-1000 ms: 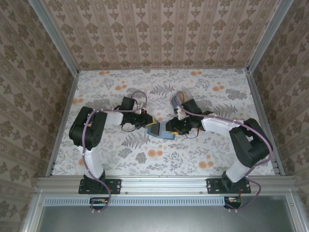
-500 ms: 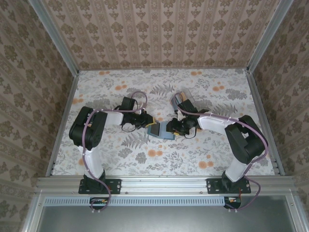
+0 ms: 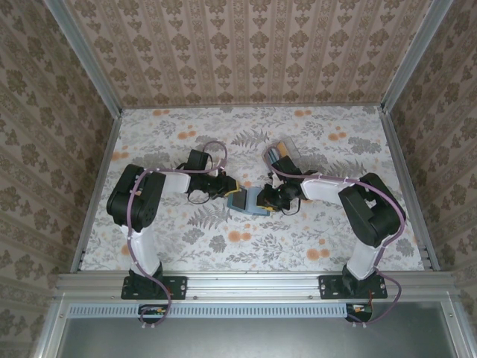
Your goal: Put the credit cards into the card holder
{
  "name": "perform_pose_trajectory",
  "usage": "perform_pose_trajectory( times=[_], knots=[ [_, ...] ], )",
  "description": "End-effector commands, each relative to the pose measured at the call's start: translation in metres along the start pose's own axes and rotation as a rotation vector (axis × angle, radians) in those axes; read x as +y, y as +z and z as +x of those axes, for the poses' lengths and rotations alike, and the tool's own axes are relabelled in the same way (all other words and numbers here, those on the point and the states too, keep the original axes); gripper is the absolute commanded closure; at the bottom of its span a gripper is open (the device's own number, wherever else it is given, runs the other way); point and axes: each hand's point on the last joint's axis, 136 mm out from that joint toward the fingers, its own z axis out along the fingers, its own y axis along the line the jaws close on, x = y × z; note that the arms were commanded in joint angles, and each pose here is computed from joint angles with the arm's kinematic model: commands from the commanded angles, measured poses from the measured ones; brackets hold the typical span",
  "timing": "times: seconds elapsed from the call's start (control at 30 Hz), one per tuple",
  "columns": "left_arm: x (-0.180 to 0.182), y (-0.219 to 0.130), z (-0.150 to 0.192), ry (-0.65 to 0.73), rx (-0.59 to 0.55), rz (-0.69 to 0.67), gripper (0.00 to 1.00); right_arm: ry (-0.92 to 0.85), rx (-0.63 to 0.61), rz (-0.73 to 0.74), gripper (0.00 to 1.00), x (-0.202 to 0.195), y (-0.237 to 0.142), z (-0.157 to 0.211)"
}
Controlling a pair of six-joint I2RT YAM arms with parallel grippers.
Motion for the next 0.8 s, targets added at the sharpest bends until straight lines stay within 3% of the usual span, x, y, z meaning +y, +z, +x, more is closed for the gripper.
perform_pose_trajectory(
  times=[0.0, 0.23, 0.47, 0.77],
  knots=[
    [-0.002, -0.002, 0.0, -0.01, 0.004, 0.003, 0.85, 0.017, 0.01, 0.008, 0.74, -0.002, 0.009, 0.0],
    [-0.001, -0.003, 0.0, -0.008, -0.001, -0.001, 0.85, 0.025, 0.002, -0.046, 0.68, 0.009, 0.012, -0.002],
    [-0.003, -0.002, -0.001, -0.01, 0.0, 0.004, 0.84, 0.035, -0.019, -0.096, 0.69, 0.019, 0.024, -0.014],
    [-0.003, -0.003, -0.002, -0.014, 0.001, 0.001, 0.74, -0.011, -0.045, -0.16, 0.69, 0.053, 0.03, -0.031]
  ],
)
